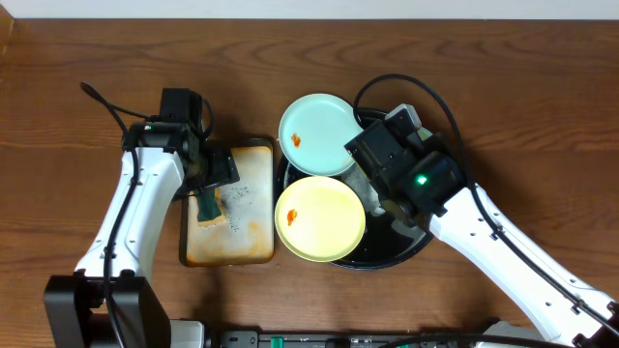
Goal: Clean dirty plates on tray and stack at the side
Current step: 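Lift the right pale green plate by its rim with the right gripper, then carry the pale green plate right and set it on the table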
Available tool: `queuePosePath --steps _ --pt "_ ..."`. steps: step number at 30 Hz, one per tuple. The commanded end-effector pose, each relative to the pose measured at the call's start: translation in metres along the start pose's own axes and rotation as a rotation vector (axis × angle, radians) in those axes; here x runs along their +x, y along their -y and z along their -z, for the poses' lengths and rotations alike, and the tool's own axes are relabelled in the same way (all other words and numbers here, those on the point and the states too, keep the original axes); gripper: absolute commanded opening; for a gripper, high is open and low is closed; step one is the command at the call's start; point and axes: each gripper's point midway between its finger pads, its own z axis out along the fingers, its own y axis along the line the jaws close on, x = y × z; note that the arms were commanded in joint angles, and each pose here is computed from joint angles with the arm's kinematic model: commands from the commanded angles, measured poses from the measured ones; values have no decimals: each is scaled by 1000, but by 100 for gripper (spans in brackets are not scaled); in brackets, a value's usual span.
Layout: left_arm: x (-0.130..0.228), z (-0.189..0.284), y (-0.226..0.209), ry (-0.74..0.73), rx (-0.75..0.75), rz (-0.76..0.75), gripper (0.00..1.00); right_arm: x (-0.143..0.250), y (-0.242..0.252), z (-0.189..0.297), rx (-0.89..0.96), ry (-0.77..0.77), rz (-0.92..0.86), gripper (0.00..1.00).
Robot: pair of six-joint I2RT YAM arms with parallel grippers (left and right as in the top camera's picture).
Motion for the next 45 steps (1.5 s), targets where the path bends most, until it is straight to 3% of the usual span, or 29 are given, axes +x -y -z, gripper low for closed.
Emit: queuePosePath --steps 1,21,45 --pt "3 -3 -2 -15 -3 5 85 -6 15 8 18 31 -76 1" --pt "3 -3 -2 -15 -4 5 85 -7 20 7 -72 43 -232 1" --pt "3 -3 -2 -15 -3 5 85 2 26 13 -88 27 -243 1"
